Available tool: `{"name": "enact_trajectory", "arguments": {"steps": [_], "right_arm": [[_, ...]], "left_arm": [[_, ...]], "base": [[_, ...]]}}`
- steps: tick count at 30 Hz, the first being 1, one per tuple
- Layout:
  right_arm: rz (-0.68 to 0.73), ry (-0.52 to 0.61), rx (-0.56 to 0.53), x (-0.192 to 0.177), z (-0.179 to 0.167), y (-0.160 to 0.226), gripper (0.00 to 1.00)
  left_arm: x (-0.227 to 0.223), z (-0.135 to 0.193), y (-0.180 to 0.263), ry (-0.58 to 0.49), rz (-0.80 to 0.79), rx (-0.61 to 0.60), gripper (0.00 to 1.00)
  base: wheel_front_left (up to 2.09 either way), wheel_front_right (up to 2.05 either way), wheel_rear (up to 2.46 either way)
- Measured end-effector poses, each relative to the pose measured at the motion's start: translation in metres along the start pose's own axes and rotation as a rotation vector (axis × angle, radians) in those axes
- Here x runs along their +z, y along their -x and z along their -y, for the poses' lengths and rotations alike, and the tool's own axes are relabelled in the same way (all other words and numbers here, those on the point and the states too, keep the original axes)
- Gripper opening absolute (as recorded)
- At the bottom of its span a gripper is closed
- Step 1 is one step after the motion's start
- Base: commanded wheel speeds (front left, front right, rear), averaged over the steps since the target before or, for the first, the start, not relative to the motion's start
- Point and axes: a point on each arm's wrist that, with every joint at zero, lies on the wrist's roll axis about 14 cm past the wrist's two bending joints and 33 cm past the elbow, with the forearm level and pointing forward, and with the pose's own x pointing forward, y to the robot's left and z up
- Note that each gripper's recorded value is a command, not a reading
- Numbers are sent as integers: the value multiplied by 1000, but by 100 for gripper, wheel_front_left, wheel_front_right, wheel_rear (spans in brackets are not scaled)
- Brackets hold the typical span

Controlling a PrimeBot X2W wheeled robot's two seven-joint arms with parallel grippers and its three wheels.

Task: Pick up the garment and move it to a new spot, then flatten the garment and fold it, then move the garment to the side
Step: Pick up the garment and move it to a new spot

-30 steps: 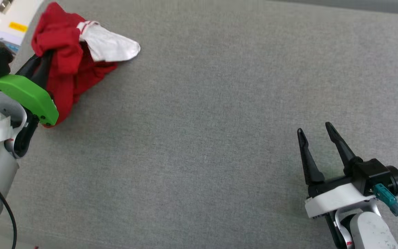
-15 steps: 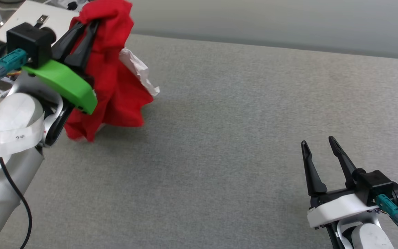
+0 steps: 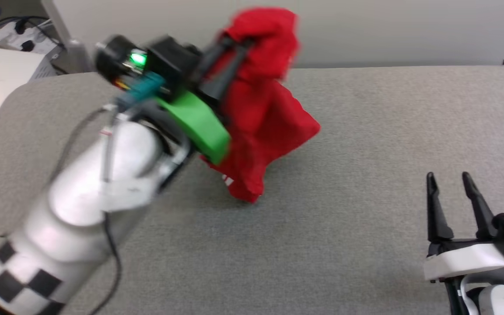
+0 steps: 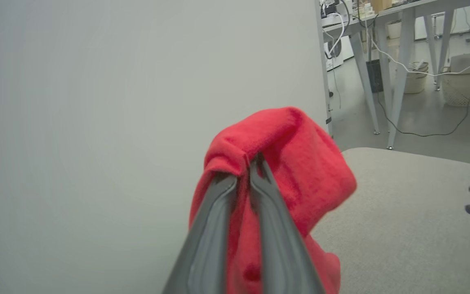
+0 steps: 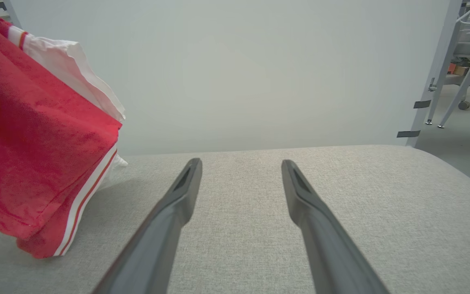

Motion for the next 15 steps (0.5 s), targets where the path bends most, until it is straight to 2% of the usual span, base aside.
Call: {"name": "enact_trajectory", "arguments": {"steps": [2, 5, 11, 12, 13, 15], "right_arm": [[9, 6, -45, 4, 15, 4, 100], [17, 18, -108, 9, 36, 12, 100], [17, 34, -169, 11, 56, 22, 100], [16, 36, -174, 11, 58, 23, 100], [16, 37, -176, 11, 58, 24, 100], [17, 38, -180, 12, 59, 25, 100]], "left_arm": [[-9, 41, -12, 39, -3, -97, 0], [-37, 119, -17, 153, -54, -259, 0], [-86, 249, 8, 283, -199, -533, 1], [-96, 265, 17, 295, -245, -569, 45], [-104, 274, 23, 300, -282, -588, 100], [-122, 283, 34, 311, -352, -599, 100]], "base": [[0, 0, 0], [0, 0, 0], [0, 0, 0], [0, 0, 0], [0, 0, 0], [0, 0, 0]]}}
